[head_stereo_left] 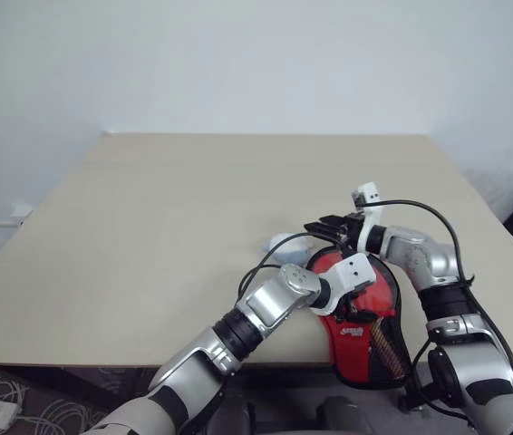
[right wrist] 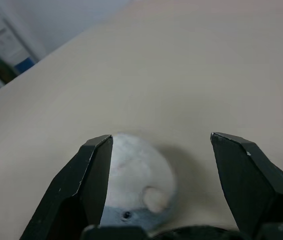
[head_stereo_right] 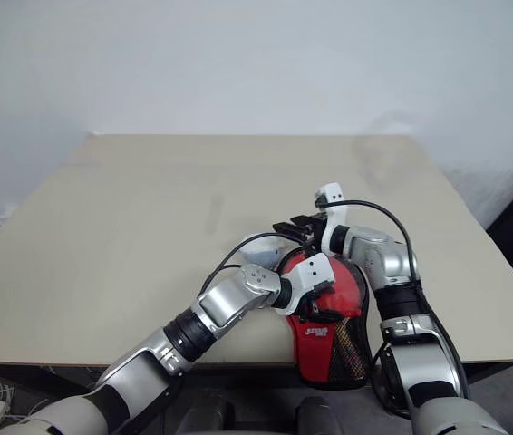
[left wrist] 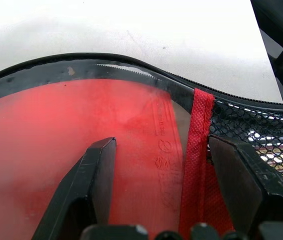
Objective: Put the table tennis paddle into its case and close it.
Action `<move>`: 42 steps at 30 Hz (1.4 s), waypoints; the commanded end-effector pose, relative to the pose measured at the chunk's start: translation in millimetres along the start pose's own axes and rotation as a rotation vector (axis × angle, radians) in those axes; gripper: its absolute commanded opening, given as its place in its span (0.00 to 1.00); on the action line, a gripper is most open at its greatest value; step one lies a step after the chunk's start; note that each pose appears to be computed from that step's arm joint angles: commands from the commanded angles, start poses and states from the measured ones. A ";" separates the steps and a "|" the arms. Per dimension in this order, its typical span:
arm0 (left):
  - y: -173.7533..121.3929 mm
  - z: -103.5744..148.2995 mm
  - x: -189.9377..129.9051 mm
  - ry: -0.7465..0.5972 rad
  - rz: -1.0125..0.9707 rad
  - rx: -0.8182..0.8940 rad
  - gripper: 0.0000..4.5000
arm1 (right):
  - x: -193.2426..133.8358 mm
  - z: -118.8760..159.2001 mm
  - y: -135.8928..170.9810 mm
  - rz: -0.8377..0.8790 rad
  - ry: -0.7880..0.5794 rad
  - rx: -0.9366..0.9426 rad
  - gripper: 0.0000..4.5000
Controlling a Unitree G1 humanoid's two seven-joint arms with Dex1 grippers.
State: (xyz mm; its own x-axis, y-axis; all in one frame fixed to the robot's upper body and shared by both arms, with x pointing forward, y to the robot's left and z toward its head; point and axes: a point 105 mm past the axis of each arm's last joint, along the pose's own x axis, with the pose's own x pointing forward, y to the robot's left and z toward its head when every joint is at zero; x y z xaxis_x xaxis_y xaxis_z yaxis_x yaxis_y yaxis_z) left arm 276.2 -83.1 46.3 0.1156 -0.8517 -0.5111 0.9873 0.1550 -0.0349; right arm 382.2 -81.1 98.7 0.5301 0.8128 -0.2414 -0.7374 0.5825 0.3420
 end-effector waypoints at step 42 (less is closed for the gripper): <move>1.7 -45.4 3.1 0.168 0.022 -0.131 0.69 | 27.1 50.6 -37.3 -0.302 -0.194 0.052 0.01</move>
State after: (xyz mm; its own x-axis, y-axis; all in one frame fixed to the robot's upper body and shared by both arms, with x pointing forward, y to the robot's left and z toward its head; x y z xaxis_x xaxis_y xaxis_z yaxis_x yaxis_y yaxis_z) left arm 277.6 -83.4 46.3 0.1245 -0.8490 -0.5135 0.9814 0.1817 -0.0626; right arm 427.2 -72.5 90.8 0.7051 0.6506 -0.2819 -0.5559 0.7540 0.3499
